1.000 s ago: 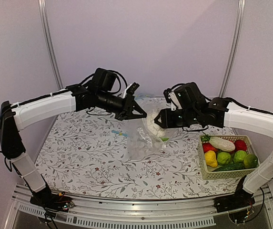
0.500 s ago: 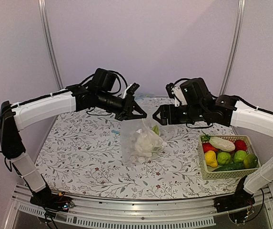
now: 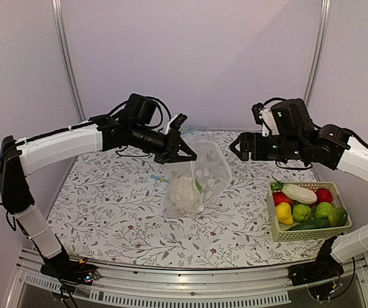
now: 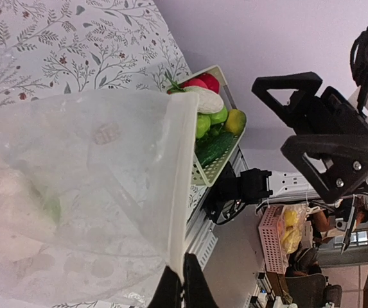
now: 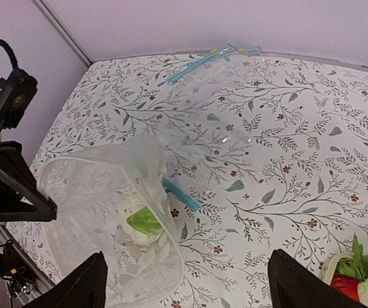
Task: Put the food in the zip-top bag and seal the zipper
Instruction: Place the fake vegetable in the zipper food storage bag, then pick up the fake vegetable from the bin.
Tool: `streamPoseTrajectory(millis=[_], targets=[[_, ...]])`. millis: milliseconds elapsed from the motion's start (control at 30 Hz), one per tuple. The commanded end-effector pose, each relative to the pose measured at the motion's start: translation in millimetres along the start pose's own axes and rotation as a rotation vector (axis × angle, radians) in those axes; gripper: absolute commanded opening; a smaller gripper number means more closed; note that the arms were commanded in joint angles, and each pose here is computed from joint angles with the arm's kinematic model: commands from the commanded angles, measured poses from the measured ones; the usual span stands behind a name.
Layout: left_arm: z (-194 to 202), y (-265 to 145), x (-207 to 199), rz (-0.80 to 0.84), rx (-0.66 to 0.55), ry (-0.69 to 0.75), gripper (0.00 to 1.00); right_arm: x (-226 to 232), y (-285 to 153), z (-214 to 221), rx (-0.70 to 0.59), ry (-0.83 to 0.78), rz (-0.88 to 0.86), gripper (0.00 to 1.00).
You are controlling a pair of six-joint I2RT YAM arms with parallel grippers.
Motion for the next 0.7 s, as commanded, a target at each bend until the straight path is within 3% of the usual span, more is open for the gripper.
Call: streamPoseTrajectory(millis=[0, 300, 667], targets=[[3.4, -3.6, 16.3, -0.071, -0.002, 0.014, 0.00, -46.7, -18.3, 12.3, 0.041, 0.019, 0.190, 0.87], [3.9, -11.2, 30.9, -0.099, -0.017, 0.002, 0.00, -146.2, -47.2, 46.8, 0.186, 0.182, 0.487, 0.91], [5.2, -17.7, 33.1, -0.090, -0.022, 0.004, 0.00, -214.8, -41.6, 63.4, 0.349, 0.263, 0.697, 0.95]])
Point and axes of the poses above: each gripper's point midway between its finger pads, its own y axis out along the fingers, its own x axis along the line the jaws close on, z = x × y, the point moved 5 cm from there along -y, back along the fingers, and after that the axes turned 4 degrees about y, right-handed, at the moved point
